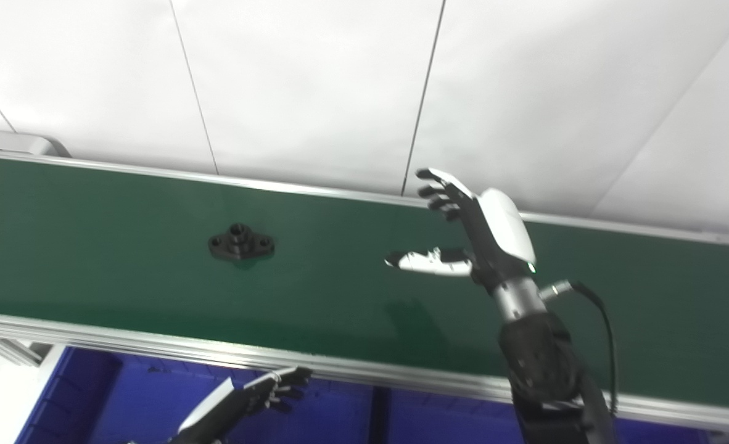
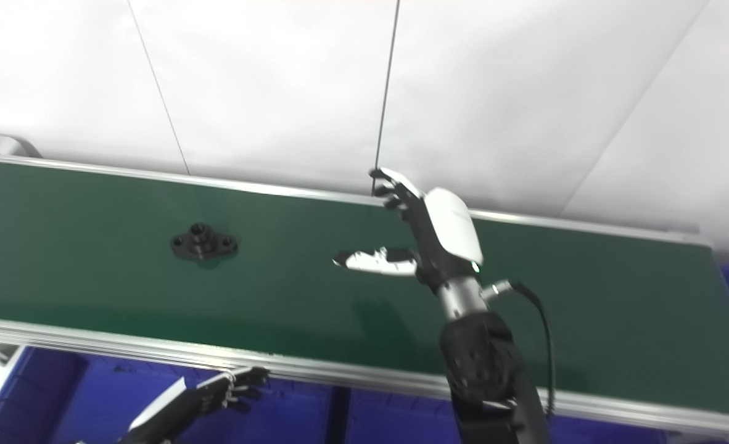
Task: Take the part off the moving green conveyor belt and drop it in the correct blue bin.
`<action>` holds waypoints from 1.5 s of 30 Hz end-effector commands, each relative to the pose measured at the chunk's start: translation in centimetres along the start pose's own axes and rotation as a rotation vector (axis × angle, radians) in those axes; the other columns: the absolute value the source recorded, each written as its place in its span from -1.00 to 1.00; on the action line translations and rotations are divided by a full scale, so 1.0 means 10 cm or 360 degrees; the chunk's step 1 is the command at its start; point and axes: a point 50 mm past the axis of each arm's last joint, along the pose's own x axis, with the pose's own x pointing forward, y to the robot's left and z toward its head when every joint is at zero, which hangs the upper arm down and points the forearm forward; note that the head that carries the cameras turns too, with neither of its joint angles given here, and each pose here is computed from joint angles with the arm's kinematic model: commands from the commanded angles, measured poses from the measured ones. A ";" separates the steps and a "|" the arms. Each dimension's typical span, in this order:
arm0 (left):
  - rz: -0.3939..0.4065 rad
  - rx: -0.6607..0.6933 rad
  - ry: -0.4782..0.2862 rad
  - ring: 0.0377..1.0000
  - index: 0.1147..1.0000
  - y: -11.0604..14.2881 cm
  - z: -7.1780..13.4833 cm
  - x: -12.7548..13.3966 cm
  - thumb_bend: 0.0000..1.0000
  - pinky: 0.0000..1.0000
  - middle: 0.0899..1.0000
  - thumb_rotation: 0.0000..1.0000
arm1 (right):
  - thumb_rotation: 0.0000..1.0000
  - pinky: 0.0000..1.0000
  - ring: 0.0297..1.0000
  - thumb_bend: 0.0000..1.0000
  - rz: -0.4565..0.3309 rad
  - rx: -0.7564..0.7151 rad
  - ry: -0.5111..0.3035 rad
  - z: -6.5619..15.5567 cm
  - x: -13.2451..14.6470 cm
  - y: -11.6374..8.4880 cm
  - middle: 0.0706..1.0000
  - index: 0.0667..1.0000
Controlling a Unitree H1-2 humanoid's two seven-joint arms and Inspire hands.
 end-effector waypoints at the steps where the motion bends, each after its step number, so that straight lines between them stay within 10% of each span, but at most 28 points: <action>1: 0.0000 0.0014 -0.0112 0.63 0.72 0.06 0.11 0.04 0.63 0.47 0.73 -0.59 | -0.20 0.26 0.39 0.67 -0.0042 -0.0006 -0.0054 0.15 0.17 -0.09 0.47 0.66; 45: -0.0012 0.0015 -0.0103 0.57 0.63 -0.08 0.08 0.13 0.74 0.44 0.63 -0.57 | -0.21 0.47 0.63 0.69 0.0473 -0.0265 -0.0090 0.47 1.10 0.76 0.70 0.73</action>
